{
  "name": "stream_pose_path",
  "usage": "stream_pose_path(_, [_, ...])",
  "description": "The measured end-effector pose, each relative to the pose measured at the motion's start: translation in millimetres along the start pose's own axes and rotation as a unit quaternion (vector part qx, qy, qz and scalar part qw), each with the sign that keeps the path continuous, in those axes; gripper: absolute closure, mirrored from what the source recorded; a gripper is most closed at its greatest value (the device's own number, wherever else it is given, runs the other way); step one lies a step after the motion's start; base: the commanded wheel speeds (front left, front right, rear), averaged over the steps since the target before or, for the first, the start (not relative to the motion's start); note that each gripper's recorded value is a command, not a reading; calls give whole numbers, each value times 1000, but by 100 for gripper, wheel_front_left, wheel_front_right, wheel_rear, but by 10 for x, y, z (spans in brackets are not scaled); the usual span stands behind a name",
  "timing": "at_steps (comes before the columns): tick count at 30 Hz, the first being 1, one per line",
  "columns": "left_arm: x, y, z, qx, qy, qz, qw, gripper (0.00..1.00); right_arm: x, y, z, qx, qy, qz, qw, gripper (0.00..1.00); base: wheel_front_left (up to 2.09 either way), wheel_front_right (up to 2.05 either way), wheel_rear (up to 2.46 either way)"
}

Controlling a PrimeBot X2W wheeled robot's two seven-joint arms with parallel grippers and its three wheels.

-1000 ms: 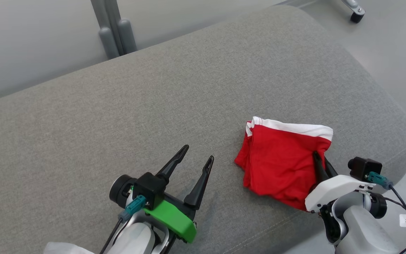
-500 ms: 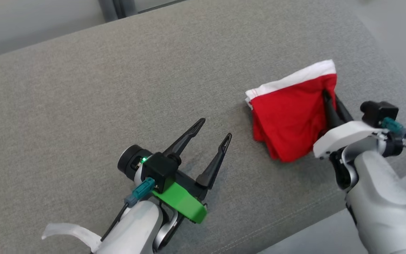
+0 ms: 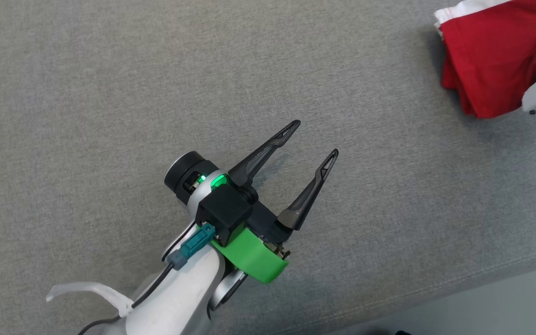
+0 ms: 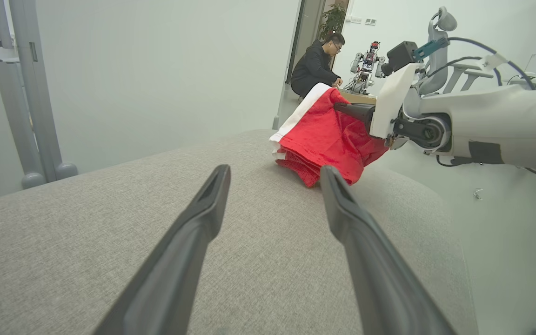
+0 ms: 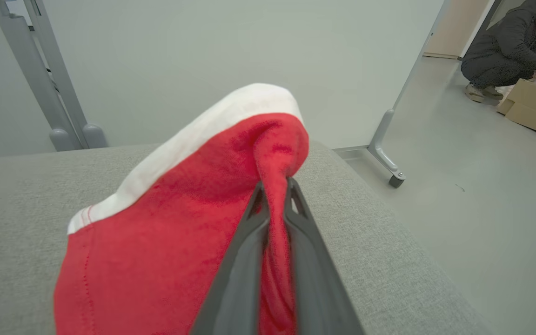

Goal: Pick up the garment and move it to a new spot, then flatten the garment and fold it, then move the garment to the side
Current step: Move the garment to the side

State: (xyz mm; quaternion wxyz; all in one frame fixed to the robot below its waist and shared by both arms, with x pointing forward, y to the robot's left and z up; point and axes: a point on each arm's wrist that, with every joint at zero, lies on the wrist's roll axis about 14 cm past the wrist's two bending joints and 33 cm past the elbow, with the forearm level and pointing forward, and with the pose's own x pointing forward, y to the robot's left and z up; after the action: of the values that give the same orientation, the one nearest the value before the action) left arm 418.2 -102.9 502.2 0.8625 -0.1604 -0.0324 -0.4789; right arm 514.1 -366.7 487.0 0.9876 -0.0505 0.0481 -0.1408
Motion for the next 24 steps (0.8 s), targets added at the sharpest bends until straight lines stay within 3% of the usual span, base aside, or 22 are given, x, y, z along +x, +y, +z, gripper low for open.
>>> stream_pose_path(12, [-253,351,-237,-9,26,42,999,0,509,-168,-352,-52,43,-29,997,100,0,0,0])
stream_pose_path(13, [-273,377,-259,-9,29,45,999,0,531,-159,-392,-60,48,-27,997,84,0,0,0])
stream_pose_path(15, [-309,418,-300,-11,34,52,998,0,563,-170,-453,-65,55,-31,996,100,0,0,0])
stream_pose_path(17, [-336,446,-331,-12,38,56,998,0,567,-243,-517,-64,63,-44,995,100,0,0,0])
stream_pose_path(18, [-347,459,-341,-13,39,58,997,0,571,-281,-525,-64,63,-50,995,89,0,0,0])
stream_pose_path(19, [-355,472,-350,-13,41,60,997,0,578,-300,-525,-66,62,-54,994,25,0,0,0])
stream_pose_path(20, [-360,481,-356,-13,41,62,997,0,580,-314,-523,-64,61,-59,994,0,0,0,0])
stream_pose_path(24, [-354,480,-330,-11,40,63,997,0,522,-505,-386,-71,43,-91,992,0,0,0,0])
